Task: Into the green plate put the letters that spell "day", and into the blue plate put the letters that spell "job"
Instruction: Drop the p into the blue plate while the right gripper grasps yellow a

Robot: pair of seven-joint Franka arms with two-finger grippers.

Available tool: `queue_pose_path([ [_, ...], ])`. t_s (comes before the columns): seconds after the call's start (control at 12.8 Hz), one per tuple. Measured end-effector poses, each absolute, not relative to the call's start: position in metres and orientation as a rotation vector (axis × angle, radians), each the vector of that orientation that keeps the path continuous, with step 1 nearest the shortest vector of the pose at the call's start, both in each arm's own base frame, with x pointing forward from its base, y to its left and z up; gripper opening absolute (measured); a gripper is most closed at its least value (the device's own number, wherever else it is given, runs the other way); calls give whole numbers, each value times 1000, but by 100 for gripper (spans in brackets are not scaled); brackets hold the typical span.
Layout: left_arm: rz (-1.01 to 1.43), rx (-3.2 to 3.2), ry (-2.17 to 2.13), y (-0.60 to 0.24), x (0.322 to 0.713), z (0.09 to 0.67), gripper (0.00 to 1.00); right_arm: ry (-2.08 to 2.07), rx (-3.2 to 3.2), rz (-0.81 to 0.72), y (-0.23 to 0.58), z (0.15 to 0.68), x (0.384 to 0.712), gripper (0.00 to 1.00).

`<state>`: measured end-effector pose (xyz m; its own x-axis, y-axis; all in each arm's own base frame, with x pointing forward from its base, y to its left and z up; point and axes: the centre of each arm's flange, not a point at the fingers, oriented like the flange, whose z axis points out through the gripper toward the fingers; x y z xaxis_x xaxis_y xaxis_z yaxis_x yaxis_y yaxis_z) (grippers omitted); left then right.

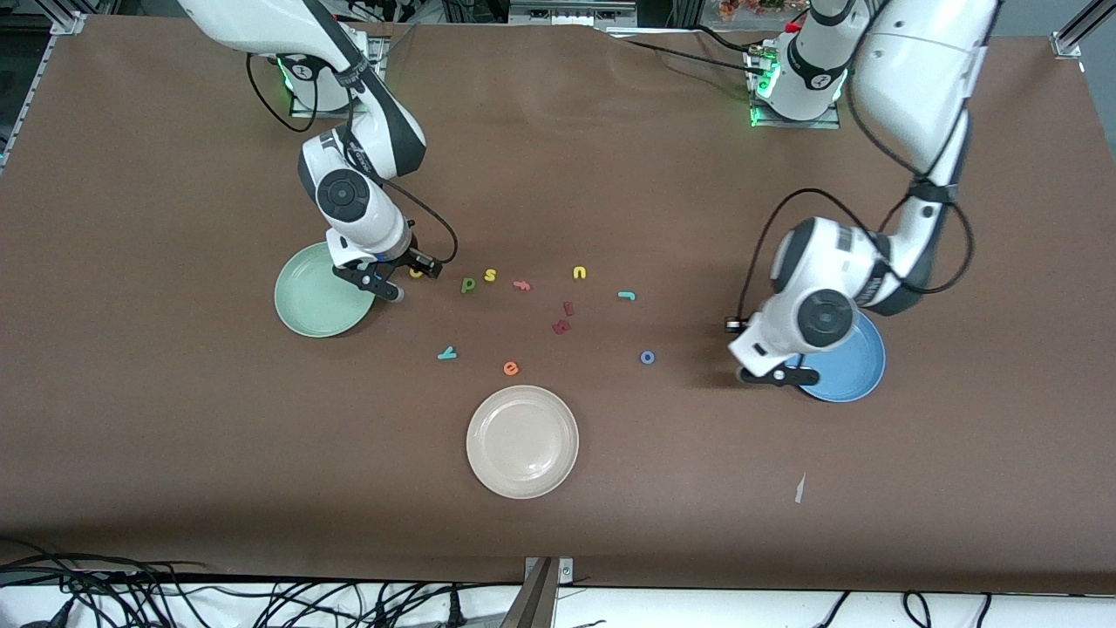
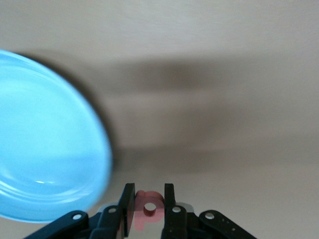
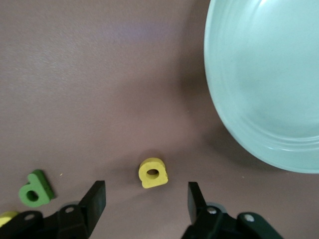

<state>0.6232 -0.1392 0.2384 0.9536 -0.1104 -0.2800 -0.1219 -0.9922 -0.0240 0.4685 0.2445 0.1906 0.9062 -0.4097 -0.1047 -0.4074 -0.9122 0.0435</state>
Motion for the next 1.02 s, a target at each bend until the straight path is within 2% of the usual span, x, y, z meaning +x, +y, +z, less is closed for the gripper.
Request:
queue_pose_path([
  [0.31,449,-3027,440,-33,636,240,27,-661,3049,-173,242,181,466,67],
  [0.47,443,-3028,464,-15,637,234,27,-663,3053,-169,242,178,465,66],
  [0.55,444,-3029,473,-19,637,229,34,-664,3054,-169,242,176,465,64],
  [0.7,444,-3033,465,-31,636,226,55,-666,3054,-170,242,173,465,59],
  [0.94,387,-3069,330,-48,645,237,88,-667,3064,-153,243,176,467,27],
  [1.02,363,-3090,247,-63,648,242,99,-667,3064,-153,243,176,467,27],
])
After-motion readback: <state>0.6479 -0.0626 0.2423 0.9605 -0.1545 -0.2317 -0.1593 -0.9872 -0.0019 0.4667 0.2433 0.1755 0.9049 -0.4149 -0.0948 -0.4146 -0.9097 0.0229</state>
